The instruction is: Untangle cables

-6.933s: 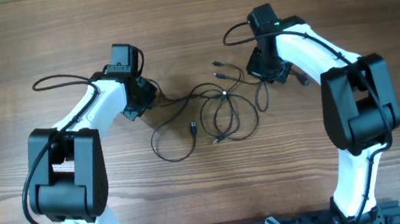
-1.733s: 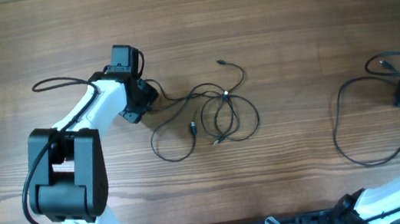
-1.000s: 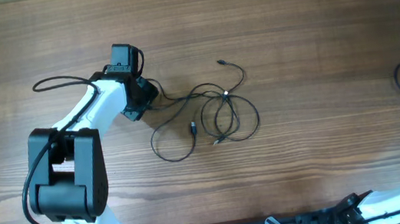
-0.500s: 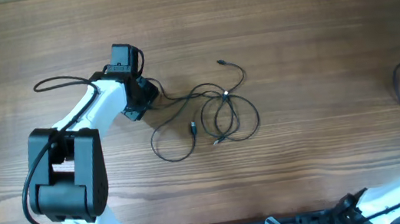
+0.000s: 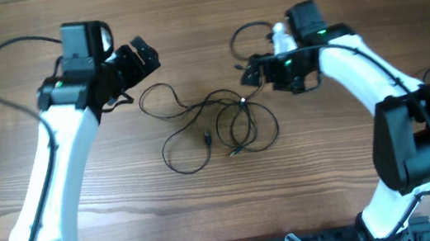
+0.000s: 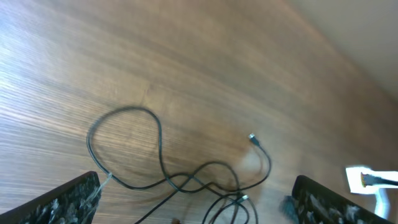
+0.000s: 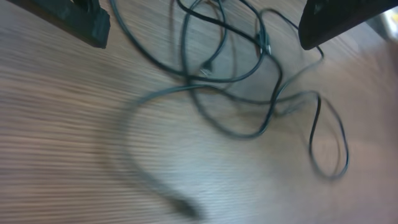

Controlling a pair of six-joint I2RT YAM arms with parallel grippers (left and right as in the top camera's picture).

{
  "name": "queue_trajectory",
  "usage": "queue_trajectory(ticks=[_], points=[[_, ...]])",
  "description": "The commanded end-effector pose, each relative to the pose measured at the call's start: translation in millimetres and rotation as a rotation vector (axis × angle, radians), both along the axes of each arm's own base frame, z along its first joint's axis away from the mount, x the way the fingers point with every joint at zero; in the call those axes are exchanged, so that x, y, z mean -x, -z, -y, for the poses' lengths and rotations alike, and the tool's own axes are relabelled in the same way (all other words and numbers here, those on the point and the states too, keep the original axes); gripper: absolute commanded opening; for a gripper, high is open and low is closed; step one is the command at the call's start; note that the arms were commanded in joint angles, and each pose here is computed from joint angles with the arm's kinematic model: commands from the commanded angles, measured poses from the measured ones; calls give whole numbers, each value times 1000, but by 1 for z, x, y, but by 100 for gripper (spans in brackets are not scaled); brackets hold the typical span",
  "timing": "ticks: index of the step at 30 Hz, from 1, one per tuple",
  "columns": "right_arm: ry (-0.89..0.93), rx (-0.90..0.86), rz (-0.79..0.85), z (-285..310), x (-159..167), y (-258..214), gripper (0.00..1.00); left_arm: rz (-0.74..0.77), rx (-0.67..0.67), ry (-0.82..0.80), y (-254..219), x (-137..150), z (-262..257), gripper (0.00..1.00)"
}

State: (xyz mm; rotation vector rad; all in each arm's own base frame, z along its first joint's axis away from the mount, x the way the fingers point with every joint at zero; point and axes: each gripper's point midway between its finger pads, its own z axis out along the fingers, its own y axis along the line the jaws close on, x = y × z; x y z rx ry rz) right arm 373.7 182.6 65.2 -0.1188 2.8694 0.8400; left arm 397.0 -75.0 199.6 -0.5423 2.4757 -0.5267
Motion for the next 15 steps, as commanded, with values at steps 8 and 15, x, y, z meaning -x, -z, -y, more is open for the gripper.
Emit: queue_trajectory(ticks=[8,15], points=[[-555,214,380,-66,14,9,80,-145,66,-206,-4,41,-22,100],[-655,100,356,-83,28,23,86,-281,125,-210,20,50,-11,100]])
